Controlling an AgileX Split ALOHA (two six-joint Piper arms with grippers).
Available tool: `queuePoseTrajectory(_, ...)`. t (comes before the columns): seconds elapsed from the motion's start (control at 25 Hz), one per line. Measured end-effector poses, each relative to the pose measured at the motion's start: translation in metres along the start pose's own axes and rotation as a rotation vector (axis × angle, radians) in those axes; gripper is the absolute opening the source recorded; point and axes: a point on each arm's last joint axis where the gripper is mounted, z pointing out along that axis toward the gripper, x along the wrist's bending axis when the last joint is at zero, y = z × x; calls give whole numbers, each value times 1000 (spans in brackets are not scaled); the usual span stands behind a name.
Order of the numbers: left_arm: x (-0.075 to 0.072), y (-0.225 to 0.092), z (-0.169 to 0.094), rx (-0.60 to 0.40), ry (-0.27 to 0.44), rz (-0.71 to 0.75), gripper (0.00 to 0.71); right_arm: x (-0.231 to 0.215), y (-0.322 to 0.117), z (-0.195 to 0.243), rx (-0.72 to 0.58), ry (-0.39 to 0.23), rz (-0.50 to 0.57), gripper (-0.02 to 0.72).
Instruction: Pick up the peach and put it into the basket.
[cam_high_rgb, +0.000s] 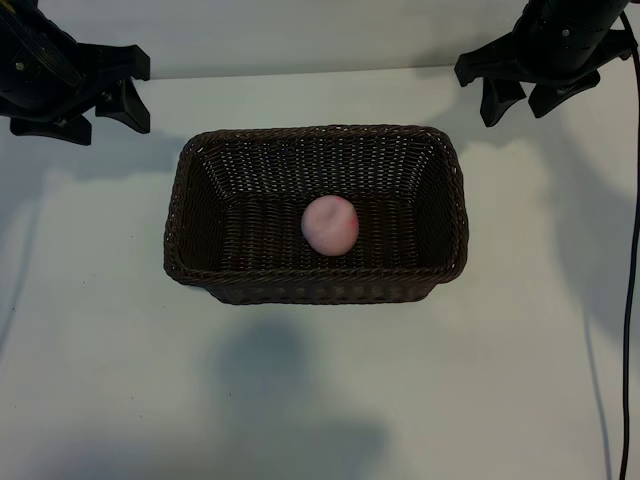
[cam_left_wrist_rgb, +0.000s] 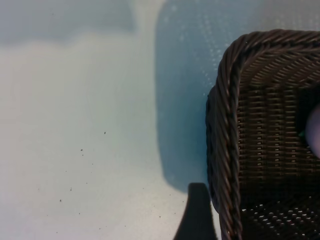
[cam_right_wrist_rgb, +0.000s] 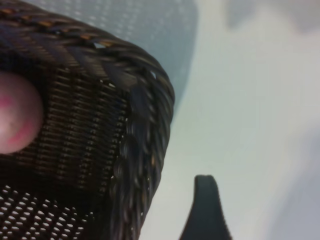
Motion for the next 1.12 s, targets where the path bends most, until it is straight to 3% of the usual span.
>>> queuePoseTrajectory(1.12,0,0,0,0,0,3,596,0,-2,0,17,-2,-1,528)
